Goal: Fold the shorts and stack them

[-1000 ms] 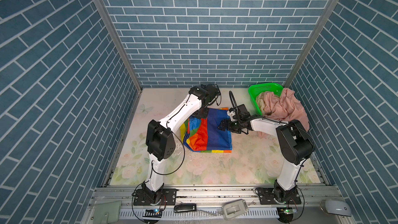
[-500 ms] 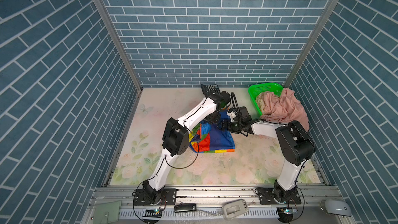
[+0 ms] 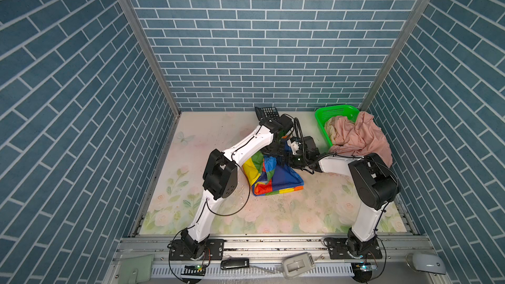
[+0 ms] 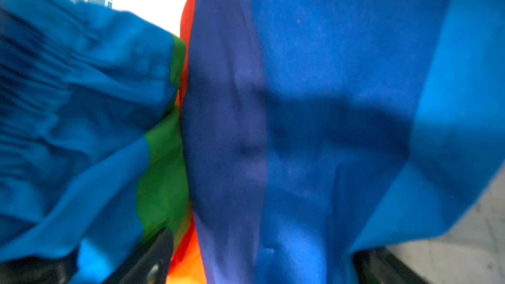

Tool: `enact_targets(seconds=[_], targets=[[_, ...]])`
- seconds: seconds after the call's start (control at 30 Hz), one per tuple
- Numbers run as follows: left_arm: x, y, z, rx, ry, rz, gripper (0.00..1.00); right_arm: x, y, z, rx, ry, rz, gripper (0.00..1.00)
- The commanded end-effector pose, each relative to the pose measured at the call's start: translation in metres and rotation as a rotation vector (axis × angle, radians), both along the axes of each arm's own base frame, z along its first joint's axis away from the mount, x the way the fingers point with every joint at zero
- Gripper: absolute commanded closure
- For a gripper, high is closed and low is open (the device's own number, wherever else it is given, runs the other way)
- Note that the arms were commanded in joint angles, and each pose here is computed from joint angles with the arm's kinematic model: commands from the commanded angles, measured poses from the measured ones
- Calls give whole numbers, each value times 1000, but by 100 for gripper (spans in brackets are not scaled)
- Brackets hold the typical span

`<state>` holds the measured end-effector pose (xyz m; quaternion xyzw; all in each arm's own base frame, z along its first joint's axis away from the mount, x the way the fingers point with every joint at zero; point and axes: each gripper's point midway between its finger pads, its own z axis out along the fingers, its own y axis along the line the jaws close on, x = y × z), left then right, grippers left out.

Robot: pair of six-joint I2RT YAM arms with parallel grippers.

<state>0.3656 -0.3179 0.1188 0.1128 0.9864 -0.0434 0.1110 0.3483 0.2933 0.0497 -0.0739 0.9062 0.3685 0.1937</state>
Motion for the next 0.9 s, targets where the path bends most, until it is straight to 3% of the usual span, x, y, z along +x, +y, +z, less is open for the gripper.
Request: enact_targets(seconds=[0.0, 0.17, 0.37, 0.4, 0.53, 0.6, 0.67, 0.77, 0.87], targets=[[0, -23, 5, -125, -20, 7, 90, -44, -20, -62, -117, 240, -28, 1], [3, -37, -8, -217, -29, 19, 87, -47, -22, -63, -118, 246, -25, 1], [16, -43, 24, -338, -126, 15, 78, -47, -25, -36, -96, 202, -18, 1], [18, -43, 34, -366, -151, 10, 74, -47, -26, -28, -96, 190, -14, 1], [26, -38, 97, -468, -278, -18, 32, -47, -35, 7, -94, 125, -11, 1], [26, -28, 128, -500, -336, -21, 26, -46, -41, 24, -95, 97, -16, 1], [26, -10, 155, -522, -397, -5, 1, -46, -50, 41, -115, 63, -27, 1], [19, 13, 176, -606, -433, 28, 0, -46, -60, 61, -146, 14, -47, 1], [11, 33, 168, -711, -411, 90, 1, -44, -58, 77, -134, -9, -53, 1]])
